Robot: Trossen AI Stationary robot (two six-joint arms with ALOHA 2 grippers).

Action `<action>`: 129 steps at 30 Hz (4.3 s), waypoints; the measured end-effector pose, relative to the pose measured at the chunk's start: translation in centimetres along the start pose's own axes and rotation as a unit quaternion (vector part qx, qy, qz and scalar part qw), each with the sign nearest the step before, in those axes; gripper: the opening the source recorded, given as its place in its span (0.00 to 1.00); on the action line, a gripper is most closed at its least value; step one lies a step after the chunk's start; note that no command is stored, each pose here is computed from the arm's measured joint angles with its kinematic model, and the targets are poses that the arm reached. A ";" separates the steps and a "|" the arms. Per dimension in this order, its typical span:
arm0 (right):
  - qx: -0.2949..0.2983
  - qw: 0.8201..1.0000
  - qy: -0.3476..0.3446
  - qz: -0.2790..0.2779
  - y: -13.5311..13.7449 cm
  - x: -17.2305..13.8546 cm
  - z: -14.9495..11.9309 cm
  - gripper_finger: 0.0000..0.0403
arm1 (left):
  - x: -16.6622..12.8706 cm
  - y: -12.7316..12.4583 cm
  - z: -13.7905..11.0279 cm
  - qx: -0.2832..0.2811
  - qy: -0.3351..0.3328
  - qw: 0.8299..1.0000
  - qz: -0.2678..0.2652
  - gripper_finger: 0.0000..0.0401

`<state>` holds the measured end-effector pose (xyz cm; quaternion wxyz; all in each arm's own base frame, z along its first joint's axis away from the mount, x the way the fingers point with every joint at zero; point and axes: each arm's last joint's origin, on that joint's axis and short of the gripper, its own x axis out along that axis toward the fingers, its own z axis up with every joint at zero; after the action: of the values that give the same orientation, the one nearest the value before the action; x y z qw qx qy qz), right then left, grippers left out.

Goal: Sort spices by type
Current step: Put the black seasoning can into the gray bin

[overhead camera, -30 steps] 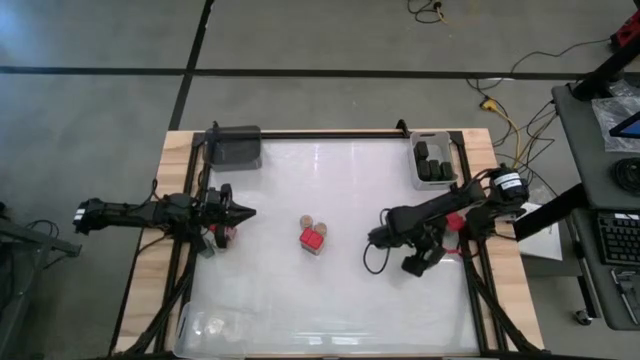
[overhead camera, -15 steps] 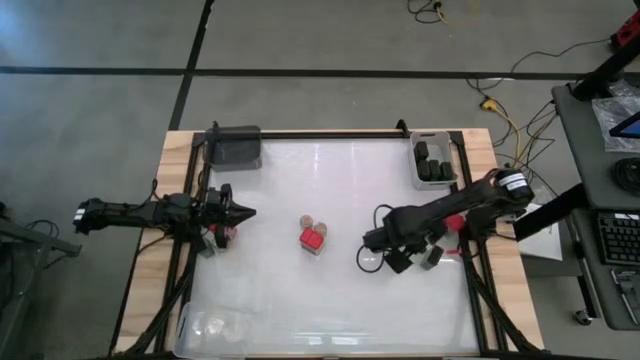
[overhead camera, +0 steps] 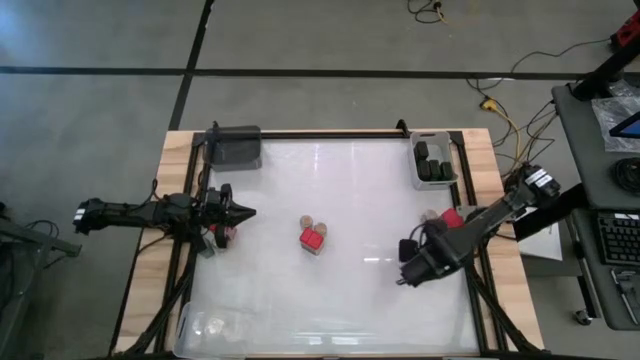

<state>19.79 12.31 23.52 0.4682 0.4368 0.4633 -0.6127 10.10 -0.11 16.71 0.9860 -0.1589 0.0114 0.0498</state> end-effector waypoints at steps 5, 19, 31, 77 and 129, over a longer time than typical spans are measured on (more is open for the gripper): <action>0.013 1.000 -0.015 -0.011 -0.7 1.2 0.2 0.91 | 0.0 0.0 0.0 0.000 0.000 1.000 0.000 0.01; 0.024 1.000 0.007 0.009 -1.1 4.5 0.4 0.75 | 0.0 0.0 0.0 0.000 0.000 1.000 0.000 0.01; 0.005 1.000 0.014 0.023 -1.0 4.4 0.3 0.43 | 0.0 0.0 0.0 0.000 0.000 1.000 0.000 0.01; -0.148 0.975 -0.154 -0.065 -0.6 0.4 33.7 0.30 | 0.0 0.0 0.0 0.000 0.000 1.000 0.000 0.01; -0.086 0.985 -0.145 -0.036 0.3 8.8 31.5 0.31 | 0.1 0.0 -0.1 0.001 0.005 1.000 0.002 0.01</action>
<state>15.36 -20.02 20.94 0.5437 0.2841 0.4569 -0.6442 10.17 -0.11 16.62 0.9859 -0.1583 0.0164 0.0508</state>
